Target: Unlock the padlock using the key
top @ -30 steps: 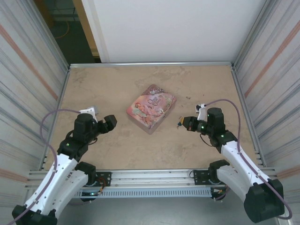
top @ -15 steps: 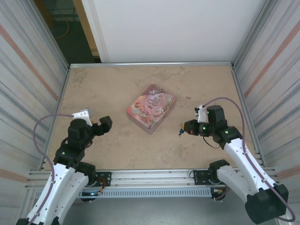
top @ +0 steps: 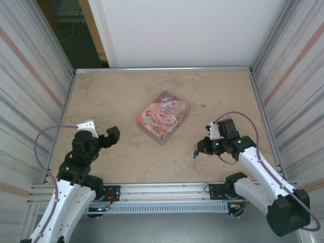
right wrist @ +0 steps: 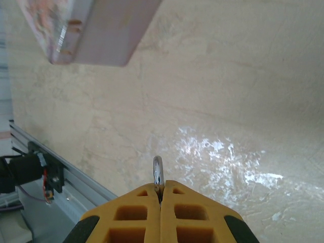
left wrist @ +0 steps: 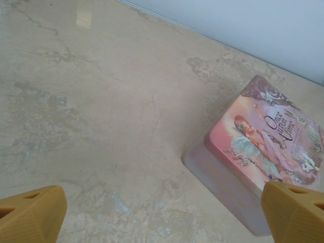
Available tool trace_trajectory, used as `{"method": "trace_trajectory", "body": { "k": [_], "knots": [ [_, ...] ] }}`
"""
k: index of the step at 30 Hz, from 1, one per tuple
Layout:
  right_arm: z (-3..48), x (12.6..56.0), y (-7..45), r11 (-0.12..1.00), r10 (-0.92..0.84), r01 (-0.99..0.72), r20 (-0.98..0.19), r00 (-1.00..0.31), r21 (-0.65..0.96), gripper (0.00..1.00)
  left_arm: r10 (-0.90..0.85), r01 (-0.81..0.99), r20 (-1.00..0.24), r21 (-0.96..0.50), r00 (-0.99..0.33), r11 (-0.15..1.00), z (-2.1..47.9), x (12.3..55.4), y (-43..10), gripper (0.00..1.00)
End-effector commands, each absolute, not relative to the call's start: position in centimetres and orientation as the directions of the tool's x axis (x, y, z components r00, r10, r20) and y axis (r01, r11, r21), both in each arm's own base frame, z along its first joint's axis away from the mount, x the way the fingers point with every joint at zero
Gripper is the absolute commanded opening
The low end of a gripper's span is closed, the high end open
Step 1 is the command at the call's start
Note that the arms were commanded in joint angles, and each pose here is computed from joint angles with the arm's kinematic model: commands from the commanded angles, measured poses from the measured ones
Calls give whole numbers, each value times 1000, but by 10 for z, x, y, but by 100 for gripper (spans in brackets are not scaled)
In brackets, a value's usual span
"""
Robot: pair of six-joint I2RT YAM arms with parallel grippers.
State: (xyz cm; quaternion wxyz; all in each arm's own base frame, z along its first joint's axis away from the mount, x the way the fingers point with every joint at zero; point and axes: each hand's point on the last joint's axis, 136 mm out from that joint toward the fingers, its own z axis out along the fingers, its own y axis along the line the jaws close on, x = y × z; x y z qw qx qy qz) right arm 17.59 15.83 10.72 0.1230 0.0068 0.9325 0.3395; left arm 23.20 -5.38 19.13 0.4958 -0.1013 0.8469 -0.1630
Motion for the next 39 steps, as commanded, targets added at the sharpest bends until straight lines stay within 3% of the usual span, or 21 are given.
{"method": "trace_trajectory", "body": {
  "k": [1, 39],
  "knots": [
    [97, 170, 158, 786, 98, -37, -184, -978, 617, 0, -329, -27, -812, -362, -481, 932, 188, 232, -49, 99],
    [32, 162, 202, 829, -60, -71, -38, -997, 555, 0, -335, -55, -800, -357, -498, 933, 181, 228, -45, 99]
  ]
}}
